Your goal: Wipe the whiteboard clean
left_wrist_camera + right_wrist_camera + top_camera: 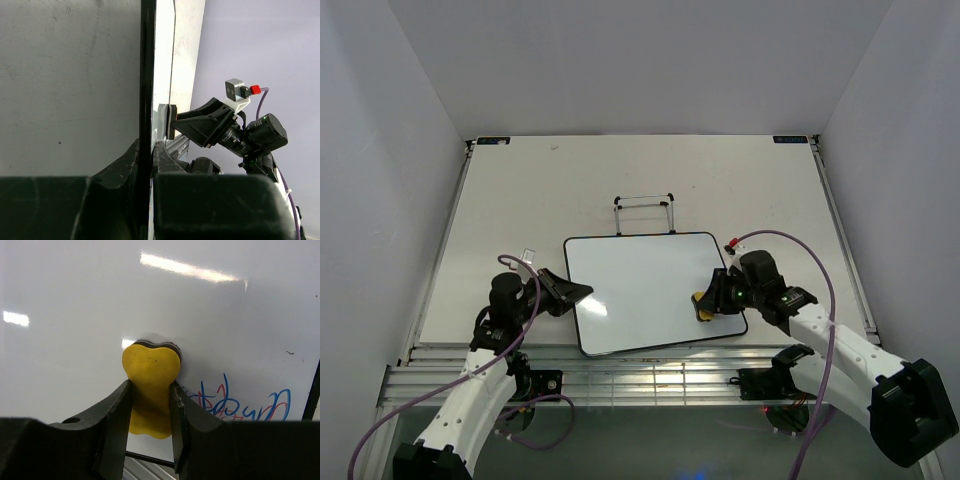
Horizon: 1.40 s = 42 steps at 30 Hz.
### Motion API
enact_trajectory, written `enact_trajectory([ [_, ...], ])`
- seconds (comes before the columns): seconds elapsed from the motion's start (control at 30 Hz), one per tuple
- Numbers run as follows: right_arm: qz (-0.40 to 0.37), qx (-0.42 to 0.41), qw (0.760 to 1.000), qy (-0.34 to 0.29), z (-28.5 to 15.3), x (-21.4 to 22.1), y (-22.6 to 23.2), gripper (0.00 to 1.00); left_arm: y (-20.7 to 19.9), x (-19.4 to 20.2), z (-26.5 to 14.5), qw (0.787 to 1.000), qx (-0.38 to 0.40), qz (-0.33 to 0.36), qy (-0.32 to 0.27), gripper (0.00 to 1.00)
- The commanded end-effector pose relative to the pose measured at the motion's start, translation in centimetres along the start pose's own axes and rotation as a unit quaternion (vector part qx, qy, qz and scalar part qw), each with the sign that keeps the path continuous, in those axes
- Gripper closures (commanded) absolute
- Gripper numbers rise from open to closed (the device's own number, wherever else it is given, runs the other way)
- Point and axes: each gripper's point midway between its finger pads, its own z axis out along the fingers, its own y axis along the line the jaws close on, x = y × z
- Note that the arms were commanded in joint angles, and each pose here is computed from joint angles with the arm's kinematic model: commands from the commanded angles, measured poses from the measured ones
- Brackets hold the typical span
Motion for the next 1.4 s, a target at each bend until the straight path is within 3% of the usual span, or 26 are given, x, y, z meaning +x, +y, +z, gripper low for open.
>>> enact_trajectory([
  [0.0, -0.001, 0.084, 0.994, 0.066, -0.3, 3.3, -3.9, 0.9, 4.9, -2.2, -0.1, 0.991, -0.108, -0.035, -0.077, 1.0],
  [0.13, 0.067, 0.072, 0.993, 0.066, 0.1, 3.1, -5.8, 0.91, 4.8, -2.7, -0.7, 0.987, -0.123, -0.041, -0.093, 1.0],
  [0.53, 0.126, 0.108, 0.986, 0.03, -0.6, 1.7, -8.4, 0.92, 4.5, -4.3, -2.6, 0.974, -0.17, -0.043, -0.144, 1.0],
  [0.8, 0.122, 0.039, 0.991, 0.024, -1.2, 2.2, -5.4, 0.92, 4.9, -3.9, -2.3, 0.976, -0.165, -0.044, -0.135, 1.0],
  [1.1, 0.084, 0.003, 0.992, 0.092, 0.0, 6.4, -2.3, 0.92, 5.0, -3.6, -1.8, 0.979, -0.15, -0.052, -0.129, 1.0],
  [1.3, 0.07, 0.09, 0.99, 0.077, -0.7, 4.7, -4.6, 0.92, 4.9, -3.4, -2.0, 0.979, -0.152, -0.05, -0.125, 1.0],
  [1.37, 0.104, 0.124, 0.984, 0.076, -1.0, 5.0, -6.0, 0.92, 4.7, -3.6, -2.1, 0.978, -0.155, -0.05, -0.128, 1.0],
])
